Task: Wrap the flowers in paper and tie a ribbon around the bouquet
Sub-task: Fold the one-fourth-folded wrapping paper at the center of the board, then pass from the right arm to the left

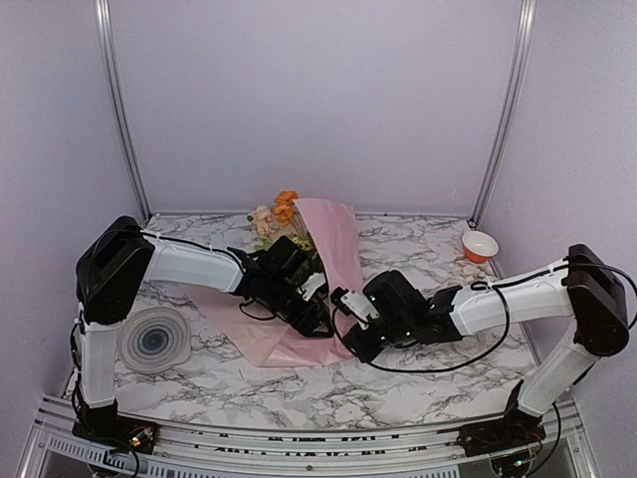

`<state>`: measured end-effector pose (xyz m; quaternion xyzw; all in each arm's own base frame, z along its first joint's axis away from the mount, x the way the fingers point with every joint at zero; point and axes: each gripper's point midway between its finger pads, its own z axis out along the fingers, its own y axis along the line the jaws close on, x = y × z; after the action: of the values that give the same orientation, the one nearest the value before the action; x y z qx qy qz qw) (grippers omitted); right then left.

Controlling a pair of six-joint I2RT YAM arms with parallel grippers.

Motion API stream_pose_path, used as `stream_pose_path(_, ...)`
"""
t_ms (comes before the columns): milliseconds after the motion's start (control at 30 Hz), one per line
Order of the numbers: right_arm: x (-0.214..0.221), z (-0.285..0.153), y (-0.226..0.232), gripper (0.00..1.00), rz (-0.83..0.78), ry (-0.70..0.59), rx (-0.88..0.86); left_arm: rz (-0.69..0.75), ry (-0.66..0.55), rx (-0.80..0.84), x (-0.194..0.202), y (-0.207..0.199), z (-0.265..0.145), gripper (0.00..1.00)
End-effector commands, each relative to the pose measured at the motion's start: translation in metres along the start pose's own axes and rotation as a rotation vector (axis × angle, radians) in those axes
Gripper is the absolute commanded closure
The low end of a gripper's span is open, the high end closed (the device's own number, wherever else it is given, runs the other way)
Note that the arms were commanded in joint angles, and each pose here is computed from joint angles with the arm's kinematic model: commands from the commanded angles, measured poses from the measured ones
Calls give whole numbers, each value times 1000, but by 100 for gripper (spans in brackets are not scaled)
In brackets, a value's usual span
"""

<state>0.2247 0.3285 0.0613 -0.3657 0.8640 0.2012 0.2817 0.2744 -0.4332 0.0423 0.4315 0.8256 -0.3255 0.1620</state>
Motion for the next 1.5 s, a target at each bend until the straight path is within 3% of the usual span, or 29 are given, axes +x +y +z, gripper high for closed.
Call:
stream_pose_path(0,-1,5,6,100,-38,15,-9,34,-208,21,-51,-12,-60,38)
stream_pose_path(100,-3,7,8,100,-46,12,-13,-46,-270,17,-47,-5,-83,33)
stream_pose_path(200,-3,11,11,100,-73,26,-7,-94,-408,67,-58,-9,-108,28)
stream_pose_path(467,-2,16,11,100,-88,40,-1,-113,-681,169,-83,-29,-148,8)
stream_pose_path(567,-4,16,11,100,-96,42,6,-204,-673,103,-82,-3,-137,4)
stream_pose_path(967,-5,13,8,100,-110,44,19,-354,-573,2,-75,40,-95,17)
stream_pose_path(1033,-5,14,9,100,-109,44,18,-351,-574,5,-78,40,-93,28)
stream_pose_path(1100,-5,13,8,100,-113,45,19,-331,-579,9,-84,39,-92,52)
stream_pose_path(1200,-4,13,8,100,-119,48,25,-285,-572,68,-95,28,-89,76)
stream_pose_path(1267,-4,12,7,100,-125,47,30,-270,-576,82,-98,24,-92,99)
stream_pose_path(1467,-7,8,8,100,-133,39,25,-281,-580,12,-80,28,-110,100)
